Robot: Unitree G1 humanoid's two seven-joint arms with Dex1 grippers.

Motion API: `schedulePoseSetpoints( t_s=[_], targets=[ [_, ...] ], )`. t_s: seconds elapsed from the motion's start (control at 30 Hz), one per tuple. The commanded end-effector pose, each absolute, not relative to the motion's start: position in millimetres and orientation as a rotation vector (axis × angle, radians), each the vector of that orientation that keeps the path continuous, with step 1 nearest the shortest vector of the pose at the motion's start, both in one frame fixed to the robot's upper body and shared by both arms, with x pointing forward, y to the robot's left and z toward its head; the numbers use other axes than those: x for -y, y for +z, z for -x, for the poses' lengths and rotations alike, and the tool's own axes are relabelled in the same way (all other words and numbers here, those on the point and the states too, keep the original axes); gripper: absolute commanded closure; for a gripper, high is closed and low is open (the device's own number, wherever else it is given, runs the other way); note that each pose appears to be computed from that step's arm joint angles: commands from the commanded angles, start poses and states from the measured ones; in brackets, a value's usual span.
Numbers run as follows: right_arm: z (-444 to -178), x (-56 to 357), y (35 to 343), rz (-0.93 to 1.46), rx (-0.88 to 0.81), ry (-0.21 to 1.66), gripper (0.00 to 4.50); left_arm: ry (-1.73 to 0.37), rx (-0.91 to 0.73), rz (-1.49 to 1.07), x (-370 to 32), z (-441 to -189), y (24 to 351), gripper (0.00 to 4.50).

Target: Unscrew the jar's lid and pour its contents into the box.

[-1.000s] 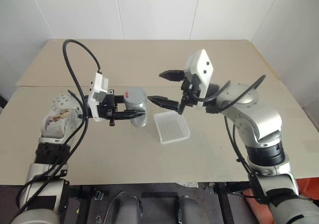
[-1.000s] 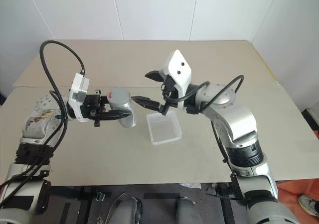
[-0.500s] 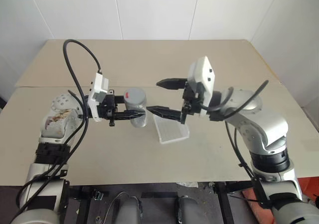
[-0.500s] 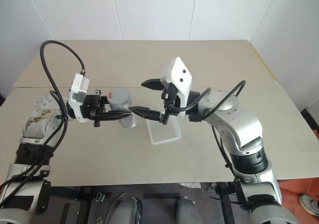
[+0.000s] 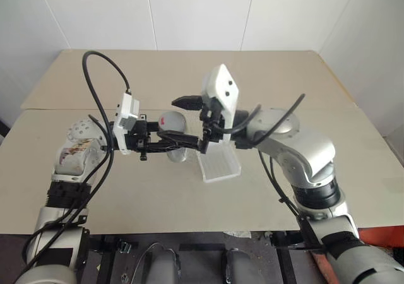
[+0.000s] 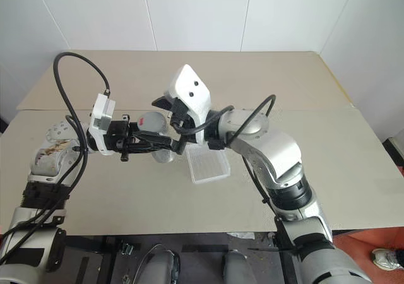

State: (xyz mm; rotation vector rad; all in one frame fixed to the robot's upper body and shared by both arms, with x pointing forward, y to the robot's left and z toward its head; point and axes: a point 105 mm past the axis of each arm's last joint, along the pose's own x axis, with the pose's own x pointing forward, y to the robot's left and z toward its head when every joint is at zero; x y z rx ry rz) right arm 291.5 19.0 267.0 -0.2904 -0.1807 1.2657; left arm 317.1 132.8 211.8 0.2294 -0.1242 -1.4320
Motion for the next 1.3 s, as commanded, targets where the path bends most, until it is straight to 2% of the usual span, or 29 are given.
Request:
schedulePoseSetpoints(
  t_s=[0.03,0.27,0.37,0.43,0.67,0.93,1.1,1.2,1.3],
  targets=[
    [-288,-23,276,0.306,0.216,1.270,0.04,-1.439,0.172,-0.265,-131,-313,224,2.58],
    [-288,-25,274,0.308,0.209,1.283,0.04,-1.435,0.171,-0.268,-132,-312,223,2.58],
    [-288,-25,274,0.304,0.210,1.283,0.94,-1.433,0.171,-0.269,-132,-312,223,2.58],
    [-289,-25,275,0.297,0.212,1.279,1.69,-1.433,0.170,-0.270,-132,-312,223,2.58],
    [-292,-17,287,0.243,0.233,1.253,1.76,-1.437,0.150,-0.271,-133,-311,219,2.58],
    [-301,20,315,0.100,0.241,1.211,1.76,-1.447,0.122,-0.278,-133,-309,209,2.58],
    [-321,56,302,0.166,0.220,1.003,1.76,-1.422,0.140,-0.272,-134,-314,213,2.58],
    [-336,101,260,0.270,0.144,0.790,1.76,-1.390,0.159,-0.269,-135,-317,215,2.58],
    [-338,133,222,0.310,0.070,0.670,1.76,-1.364,0.172,-0.267,-135,-320,216,2.58]
  ],
)
